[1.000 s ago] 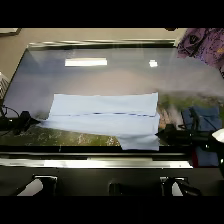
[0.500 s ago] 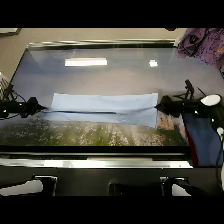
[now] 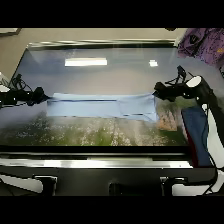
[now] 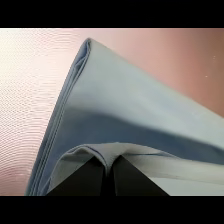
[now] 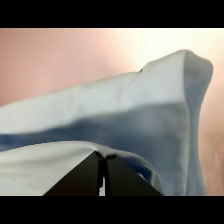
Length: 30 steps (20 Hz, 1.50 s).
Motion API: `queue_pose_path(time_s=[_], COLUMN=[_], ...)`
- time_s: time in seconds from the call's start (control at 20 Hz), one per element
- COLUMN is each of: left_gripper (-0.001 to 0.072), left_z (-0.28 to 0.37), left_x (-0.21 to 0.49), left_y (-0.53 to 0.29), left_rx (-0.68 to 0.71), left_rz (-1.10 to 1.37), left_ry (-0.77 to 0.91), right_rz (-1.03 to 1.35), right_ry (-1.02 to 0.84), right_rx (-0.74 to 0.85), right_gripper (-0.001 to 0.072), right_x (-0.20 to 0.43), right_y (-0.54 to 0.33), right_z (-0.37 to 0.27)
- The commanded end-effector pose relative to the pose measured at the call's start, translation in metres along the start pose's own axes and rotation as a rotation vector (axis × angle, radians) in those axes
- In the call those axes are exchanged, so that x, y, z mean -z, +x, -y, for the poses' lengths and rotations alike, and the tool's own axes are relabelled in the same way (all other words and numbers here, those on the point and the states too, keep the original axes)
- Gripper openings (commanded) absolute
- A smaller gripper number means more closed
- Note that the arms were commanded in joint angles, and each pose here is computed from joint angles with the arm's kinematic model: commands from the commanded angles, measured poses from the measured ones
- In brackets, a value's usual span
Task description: Fold the clothes and pants, and hang the long-sleeved shirts on hangers.
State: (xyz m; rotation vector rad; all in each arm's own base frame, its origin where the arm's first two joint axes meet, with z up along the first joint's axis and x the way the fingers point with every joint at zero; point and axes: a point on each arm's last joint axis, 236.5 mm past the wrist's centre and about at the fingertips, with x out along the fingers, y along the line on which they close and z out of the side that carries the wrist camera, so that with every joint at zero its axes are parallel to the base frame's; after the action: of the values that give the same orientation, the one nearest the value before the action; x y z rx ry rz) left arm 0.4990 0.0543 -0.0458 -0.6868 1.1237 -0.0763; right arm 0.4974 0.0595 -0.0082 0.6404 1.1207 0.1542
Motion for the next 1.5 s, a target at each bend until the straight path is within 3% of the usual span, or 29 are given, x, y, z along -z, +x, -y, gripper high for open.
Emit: queue_pose_path(time_s=[0.0,0.1,0.15,0.2,0.25,0.3,0.35,0.45,0.55,0.8,1.15,1.45], left_gripper=[0.0017,0.002,0.0054,0.0142,0.0368,0.0608,0.0678,0.0678,0.0678,0.0678,0.0678,0.0678], left_z=[0.0,0.0,0.0,0.001,0.001,0.002,0.005,0.012,0.02,0.031,0.031,0.031], left_x=[-0.006,0.002,0.005,0.006,0.004,-0.001,-0.007,-0.017,-0.025,-0.03,-0.029,-0.028], left_y=[0.02,0.034,0.039,0.041,0.04,0.037,0.031,0.016,0.002,-0.01,-0.01,-0.01], left_rx=[0.003,0.003,0.002,0.003,0.002,0.002,0.006,0.02,0.034,0.047,0.047,0.048], left_rz=[-0.018,-0.049,-0.061,-0.063,-0.052,-0.04,-0.029,-0.021,-0.02,-0.021,-0.025,-0.026], left_ry=[-0.001,-0.001,-0.001,-0.001,-0.005,-0.021,-0.029,-0.01,0.013,0.039,0.039,0.038], right_rz=[-0.002,-0.044,-0.069,-0.087,-0.099,-0.118,-0.126,-0.131,-0.176,-0.333,-0.378,-0.435], right_ry=[0.02,0.04,0.052,0.067,0.072,0.062,0.036,0.024,0.065,0.041,0.083,0.052], right_rx=[0.019,0.026,0.022,0.009,-0.006,-0.017,-0.02,-0.02,-0.042,-0.231,-0.237,-0.279], right_gripper=[0.0029,0.0032,0.0094,0.0252,0.0381,0.0453,0.054,0.0674,0.069,0.0691,0.069,0.0667], right_x=[-0.007,0.002,0.008,0.012,0.013,0.013,0.009,0.0,0.003,0.032,0.045,0.066], right_y=[0.02,0.034,0.038,0.039,0.035,0.024,0.01,-0.018,-0.031,-0.012,0.03,0.05], right_z=[0.012,0.021,0.022,0.02,0.016,0.011,0.012,0.026,0.049,0.055,0.079,0.051])
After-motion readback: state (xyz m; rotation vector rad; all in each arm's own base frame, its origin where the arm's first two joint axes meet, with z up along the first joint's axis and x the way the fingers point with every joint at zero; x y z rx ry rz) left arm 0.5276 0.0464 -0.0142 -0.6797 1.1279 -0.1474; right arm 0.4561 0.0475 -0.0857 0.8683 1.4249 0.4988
